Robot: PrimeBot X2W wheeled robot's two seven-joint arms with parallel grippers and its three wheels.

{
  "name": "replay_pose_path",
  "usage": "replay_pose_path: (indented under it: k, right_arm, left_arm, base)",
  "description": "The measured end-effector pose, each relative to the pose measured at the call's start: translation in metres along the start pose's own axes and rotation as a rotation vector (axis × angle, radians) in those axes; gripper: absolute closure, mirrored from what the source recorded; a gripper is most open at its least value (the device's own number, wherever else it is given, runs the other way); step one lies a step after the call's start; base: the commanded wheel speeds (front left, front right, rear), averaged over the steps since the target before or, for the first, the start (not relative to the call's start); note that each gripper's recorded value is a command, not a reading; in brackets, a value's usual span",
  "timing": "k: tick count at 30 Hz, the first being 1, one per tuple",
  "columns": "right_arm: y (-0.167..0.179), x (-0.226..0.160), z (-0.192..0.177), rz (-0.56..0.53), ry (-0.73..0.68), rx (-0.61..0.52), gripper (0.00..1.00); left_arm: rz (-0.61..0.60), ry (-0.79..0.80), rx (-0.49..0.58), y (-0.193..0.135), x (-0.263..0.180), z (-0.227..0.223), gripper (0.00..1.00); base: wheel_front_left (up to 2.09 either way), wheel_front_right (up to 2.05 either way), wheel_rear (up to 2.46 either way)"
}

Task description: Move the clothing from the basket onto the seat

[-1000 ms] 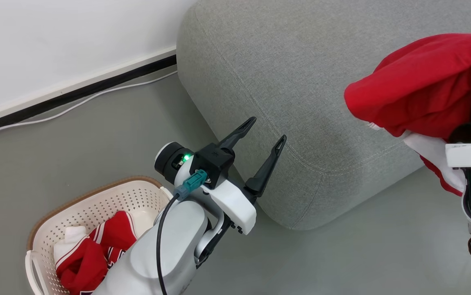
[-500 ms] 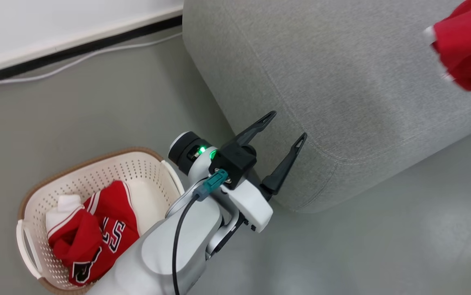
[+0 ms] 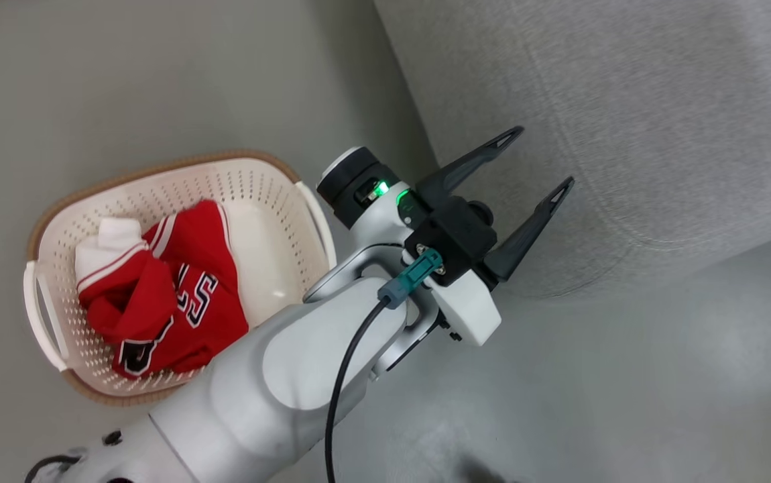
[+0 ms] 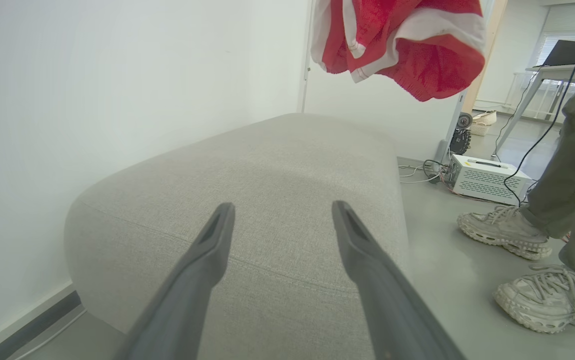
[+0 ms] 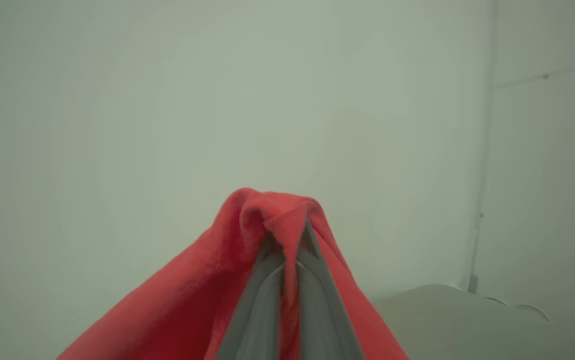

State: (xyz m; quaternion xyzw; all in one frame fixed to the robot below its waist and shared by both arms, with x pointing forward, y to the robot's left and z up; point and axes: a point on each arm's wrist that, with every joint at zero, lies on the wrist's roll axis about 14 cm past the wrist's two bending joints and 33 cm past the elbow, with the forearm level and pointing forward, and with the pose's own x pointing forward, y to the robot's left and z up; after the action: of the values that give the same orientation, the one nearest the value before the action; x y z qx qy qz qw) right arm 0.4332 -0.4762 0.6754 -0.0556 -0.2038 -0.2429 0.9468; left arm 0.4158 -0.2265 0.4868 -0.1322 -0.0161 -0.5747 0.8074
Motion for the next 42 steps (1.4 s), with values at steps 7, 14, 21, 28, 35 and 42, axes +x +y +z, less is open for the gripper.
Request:
replay_pose_path:
  k: [7,14,21,28,35,42]
  right_arm:
    - [0.005,0.035,-0.046,-0.026,0.058,-0.031,1.0]
    - [0.021,0.067,-0.086,-0.017,0.104,-0.08,1.0]
    - [0.017,0.075,-0.148,-0.079,0.203,-0.105,1.0]
    - [0.054,0.056,-0.229,-0.016,0.377,-0.082,1.0]
    - [0.076,0.031,-0.259,0.039,0.478,-0.014,1.0]
    - [0.081,-0.006,-0.271,0.074,0.564,0.036,0.98]
  left_arm:
    - [0.04,0.021,-0.028,0.025,-0.005,-0.026,0.0]
    - [0.088,0.039,-0.056,0.047,-0.013,-0.049,0.0]
    - [0.143,0.07,-0.093,0.062,-0.031,-0.075,0.0]
    - [0.203,0.107,-0.112,0.076,-0.047,-0.094,0.0]
    - [0.205,0.094,-0.1,0.077,-0.047,-0.084,0.0]
    - [0.216,0.065,-0.082,0.078,-0.044,-0.064,0.0]
  base:
    - [0.0,0.0,0.0]
    - [0.0,0.0,0.0]
    - [0.0,0.0,0.0]
    - [0.0,0.0,0.0]
    - [0.0,0.0,0.0]
    - [0.0,0.0,0.0]
